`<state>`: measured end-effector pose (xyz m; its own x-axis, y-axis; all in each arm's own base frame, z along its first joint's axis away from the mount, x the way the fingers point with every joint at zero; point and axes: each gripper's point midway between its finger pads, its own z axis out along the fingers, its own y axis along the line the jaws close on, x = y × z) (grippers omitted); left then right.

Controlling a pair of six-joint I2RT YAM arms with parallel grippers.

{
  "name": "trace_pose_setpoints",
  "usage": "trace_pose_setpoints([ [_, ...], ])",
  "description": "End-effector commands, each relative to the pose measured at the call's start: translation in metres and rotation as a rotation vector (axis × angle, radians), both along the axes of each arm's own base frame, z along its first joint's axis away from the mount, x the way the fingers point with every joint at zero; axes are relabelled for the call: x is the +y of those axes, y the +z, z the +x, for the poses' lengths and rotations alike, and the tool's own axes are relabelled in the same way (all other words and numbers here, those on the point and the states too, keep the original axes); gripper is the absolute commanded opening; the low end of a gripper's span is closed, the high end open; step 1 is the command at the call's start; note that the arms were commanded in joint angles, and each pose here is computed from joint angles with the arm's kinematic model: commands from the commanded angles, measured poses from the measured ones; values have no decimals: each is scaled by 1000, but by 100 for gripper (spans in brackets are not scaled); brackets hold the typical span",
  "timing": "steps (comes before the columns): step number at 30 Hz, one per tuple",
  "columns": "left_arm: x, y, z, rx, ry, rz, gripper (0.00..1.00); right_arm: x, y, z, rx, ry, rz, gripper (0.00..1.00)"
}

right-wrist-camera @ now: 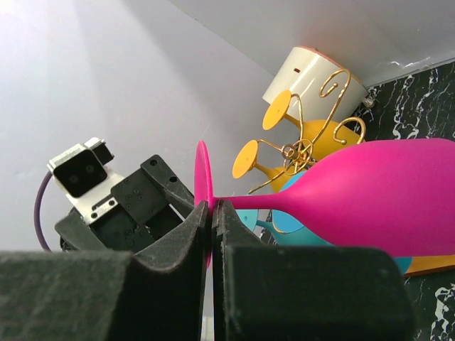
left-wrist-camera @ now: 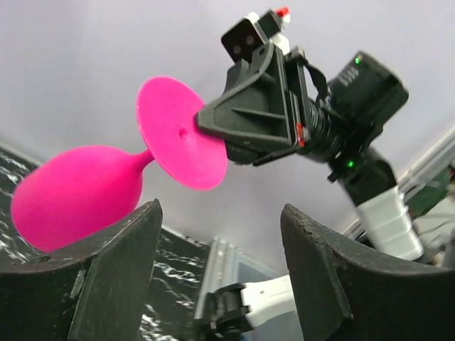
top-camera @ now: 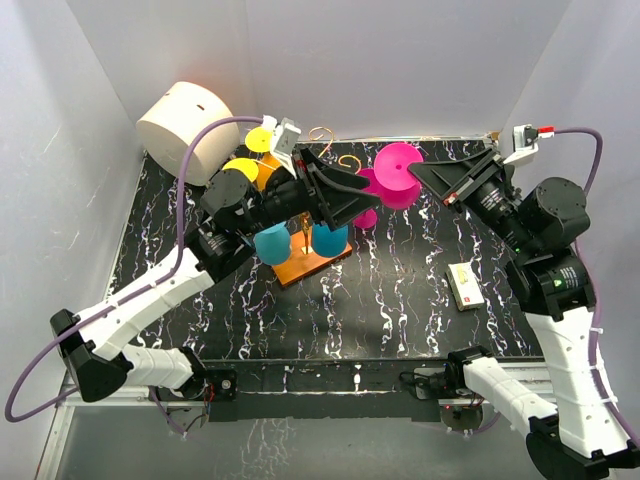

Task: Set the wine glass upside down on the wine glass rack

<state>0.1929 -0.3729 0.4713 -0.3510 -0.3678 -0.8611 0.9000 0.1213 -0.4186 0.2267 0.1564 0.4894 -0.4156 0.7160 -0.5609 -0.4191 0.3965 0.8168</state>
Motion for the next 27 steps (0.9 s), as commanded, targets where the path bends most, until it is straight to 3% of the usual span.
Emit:
trace_pose_setpoints([
  [1,8,23,13,306,50,-87,66,-1,17,-1,-87,-3,7,0],
  [4,6,13,28,434,60,-86,64,2,13,-2,-92,15,-6,0],
  [9,9,7,50,530,20,-134,56,7,7,-2,-88,46,-15,0],
  [16,5,6,59,548,-15,-140,45,10,-4,3,-68,62,-23,0],
  [25,5,-8,64,543,37,-33,43,14,-11,11,-54,73,-27,0],
  [27,4,-6,61,533,23,-35,38,14,-12,13,-53,75,-27,0],
])
